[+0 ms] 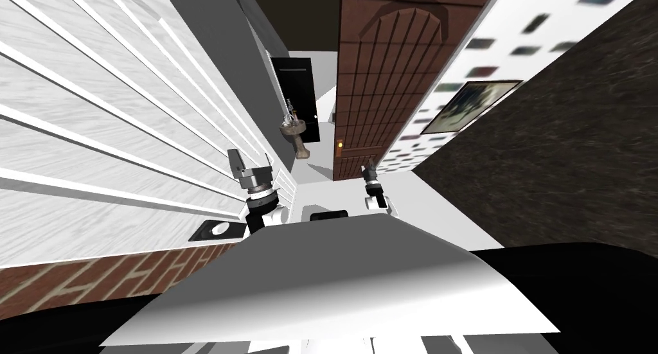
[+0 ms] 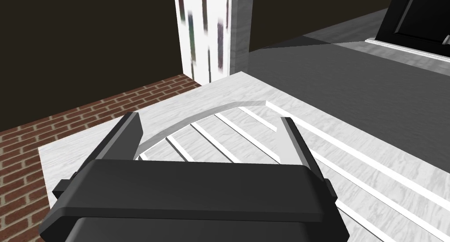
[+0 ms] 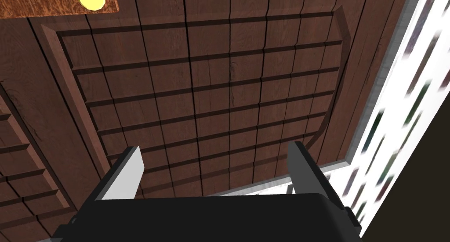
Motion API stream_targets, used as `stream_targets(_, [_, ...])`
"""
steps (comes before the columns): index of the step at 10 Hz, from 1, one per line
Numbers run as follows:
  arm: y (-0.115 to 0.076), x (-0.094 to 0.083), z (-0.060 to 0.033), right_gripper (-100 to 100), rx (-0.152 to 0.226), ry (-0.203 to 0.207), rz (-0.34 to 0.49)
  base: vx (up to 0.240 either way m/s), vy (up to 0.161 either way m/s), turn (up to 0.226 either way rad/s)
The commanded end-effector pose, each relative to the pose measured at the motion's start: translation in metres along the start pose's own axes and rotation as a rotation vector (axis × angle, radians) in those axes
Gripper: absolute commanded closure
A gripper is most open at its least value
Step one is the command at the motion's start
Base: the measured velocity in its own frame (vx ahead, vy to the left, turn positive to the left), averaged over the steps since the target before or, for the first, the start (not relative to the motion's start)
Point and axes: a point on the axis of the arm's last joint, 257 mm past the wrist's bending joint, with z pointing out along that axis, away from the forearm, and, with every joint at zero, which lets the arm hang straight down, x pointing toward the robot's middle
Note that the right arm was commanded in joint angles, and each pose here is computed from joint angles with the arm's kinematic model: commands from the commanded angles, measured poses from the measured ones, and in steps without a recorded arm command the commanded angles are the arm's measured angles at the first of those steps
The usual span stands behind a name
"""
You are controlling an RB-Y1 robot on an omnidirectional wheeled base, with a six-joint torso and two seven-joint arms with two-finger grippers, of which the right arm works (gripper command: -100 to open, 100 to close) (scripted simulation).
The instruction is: Pull the door open
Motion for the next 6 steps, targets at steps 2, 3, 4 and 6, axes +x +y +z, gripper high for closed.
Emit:
stream_targets(2, [-0.017,-0.001,0.0028,-100,0.036,0.008,0.001,0.108,0.035,0.025])
stream_targets(3, [-0.030,-0.002,0.0044,-100,0.062,0.014,0.002,0.135,0.035,0.035])
stream_targets(4, [-0.036,-0.003,0.0051,-100,0.075,0.016,0.002,0.149,0.037,0.039])
stream_targets(6, [-0.048,-0.004,0.0063,-100,0.100,0.021,0.002,0.103,0.033,0.023])
